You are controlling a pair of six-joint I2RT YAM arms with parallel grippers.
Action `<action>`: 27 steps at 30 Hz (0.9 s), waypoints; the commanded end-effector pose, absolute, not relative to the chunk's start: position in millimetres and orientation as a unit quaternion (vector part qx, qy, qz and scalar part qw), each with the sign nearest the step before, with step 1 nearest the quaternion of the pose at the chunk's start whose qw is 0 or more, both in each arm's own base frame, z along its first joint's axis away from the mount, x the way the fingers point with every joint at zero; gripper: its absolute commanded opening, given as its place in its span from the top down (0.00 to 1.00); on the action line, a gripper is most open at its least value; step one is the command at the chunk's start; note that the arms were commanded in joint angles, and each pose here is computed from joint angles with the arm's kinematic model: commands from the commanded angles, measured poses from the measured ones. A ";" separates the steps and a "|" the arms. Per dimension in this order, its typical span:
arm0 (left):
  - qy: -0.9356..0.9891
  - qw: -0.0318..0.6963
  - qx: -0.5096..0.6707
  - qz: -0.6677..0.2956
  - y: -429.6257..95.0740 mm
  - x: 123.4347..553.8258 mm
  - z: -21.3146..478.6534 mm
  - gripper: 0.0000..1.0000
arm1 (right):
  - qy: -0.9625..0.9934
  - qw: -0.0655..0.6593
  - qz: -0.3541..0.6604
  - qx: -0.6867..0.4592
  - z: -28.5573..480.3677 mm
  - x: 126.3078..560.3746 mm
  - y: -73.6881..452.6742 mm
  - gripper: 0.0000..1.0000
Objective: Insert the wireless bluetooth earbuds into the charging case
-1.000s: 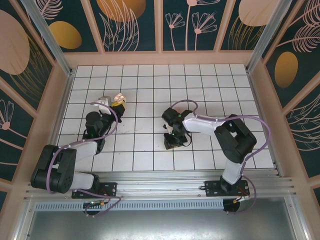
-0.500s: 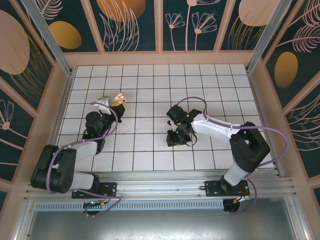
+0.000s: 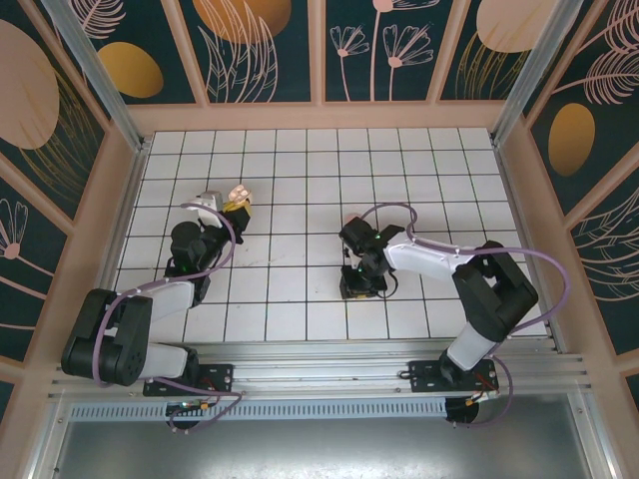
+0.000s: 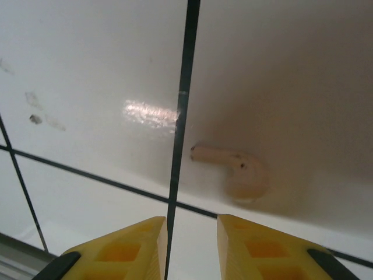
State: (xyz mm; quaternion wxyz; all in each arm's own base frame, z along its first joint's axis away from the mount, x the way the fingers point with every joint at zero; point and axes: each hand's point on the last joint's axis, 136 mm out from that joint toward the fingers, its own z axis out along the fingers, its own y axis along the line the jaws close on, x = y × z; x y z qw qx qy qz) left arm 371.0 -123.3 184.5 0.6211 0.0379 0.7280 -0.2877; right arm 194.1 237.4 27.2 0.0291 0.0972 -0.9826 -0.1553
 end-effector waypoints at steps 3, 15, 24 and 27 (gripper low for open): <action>0.711 0.641 0.054 -0.283 -123.4 373.1 204.6 0.81 | -0.986 0.025 -0.136 0.096 14.3 203.7 234.5 0.71; 0.711 0.641 0.055 -0.283 -123.8 374.2 205.9 0.81 | -0.988 -0.020 -0.108 0.106 14.3 238.6 235.2 0.71; 0.711 0.643 0.056 -0.280 -123.2 374.1 207.3 0.81 | -0.988 -0.061 -0.100 0.100 24.9 263.2 233.9 0.63; 0.710 0.644 0.057 -0.279 -123.0 373.5 207.6 0.81 | -0.988 -0.067 -0.107 0.094 26.4 268.1 235.3 0.62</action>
